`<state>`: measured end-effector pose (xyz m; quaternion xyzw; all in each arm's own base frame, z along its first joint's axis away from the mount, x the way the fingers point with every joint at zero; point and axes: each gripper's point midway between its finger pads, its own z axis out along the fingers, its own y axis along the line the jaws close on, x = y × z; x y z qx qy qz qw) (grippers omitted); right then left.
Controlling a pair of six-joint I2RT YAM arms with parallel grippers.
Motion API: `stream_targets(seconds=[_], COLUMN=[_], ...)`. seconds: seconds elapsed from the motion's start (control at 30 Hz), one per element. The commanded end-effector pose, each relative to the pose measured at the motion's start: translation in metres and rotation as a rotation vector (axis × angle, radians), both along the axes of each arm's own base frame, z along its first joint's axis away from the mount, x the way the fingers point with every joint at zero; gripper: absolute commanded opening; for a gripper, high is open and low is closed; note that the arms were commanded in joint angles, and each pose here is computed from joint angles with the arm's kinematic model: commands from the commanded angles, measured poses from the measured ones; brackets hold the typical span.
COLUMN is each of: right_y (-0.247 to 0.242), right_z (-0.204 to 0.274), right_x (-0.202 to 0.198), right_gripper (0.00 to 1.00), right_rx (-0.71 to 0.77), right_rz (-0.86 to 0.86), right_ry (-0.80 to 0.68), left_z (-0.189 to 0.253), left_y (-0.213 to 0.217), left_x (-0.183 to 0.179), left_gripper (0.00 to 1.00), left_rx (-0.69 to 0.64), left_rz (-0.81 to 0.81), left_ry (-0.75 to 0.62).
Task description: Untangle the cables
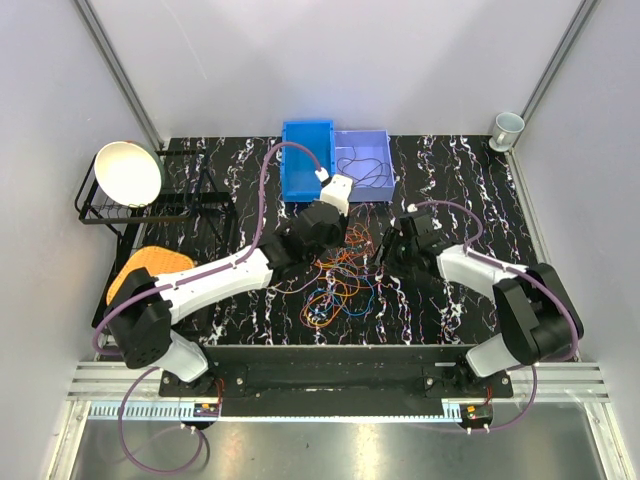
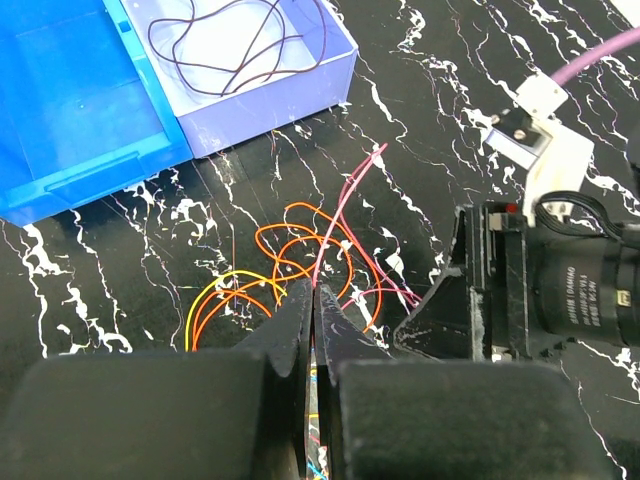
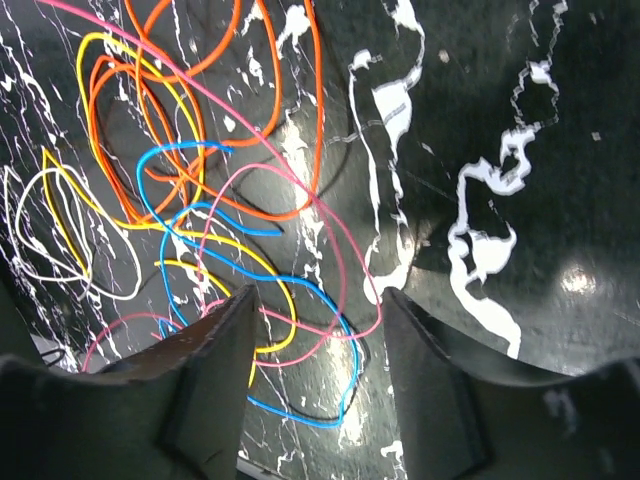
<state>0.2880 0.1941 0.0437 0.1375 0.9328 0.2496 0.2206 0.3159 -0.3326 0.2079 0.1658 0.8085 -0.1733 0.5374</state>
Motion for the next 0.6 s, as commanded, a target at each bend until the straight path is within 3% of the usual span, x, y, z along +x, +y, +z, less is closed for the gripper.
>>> stream_targets(seconds=[0.0,0.2,0.37,0.57], right_y=[0.003,0.000,-0.003,0.003], right_z=[0.011,0.004,0.001,-0.003], right_x=[0.026,0.032,0.037,0.040], right_gripper=[0.54,0.51,0.58,0.53], right_rx=[-0.009,-0.041,-0.070,-0.059], right_rz=[-0.009,-0.016,-0.019,0.016], right_ry=[-0.082,-0.083,-0.090,-0.086], left_z=[0.017,0.018,0.020,0.022], left_y=[-0.003,0.001,0.005,0.006], left_x=[0.004,0.004,0.002,0.002], left_gripper=[0.00,0.00,0.00,0.00], left_rx=[-0.063,-0.060,-0.064,-0.067], left_rz=[0.005,0.013,0.015,0.013], left_ry=[-0.034,-0.042,-0.046,-0.049])
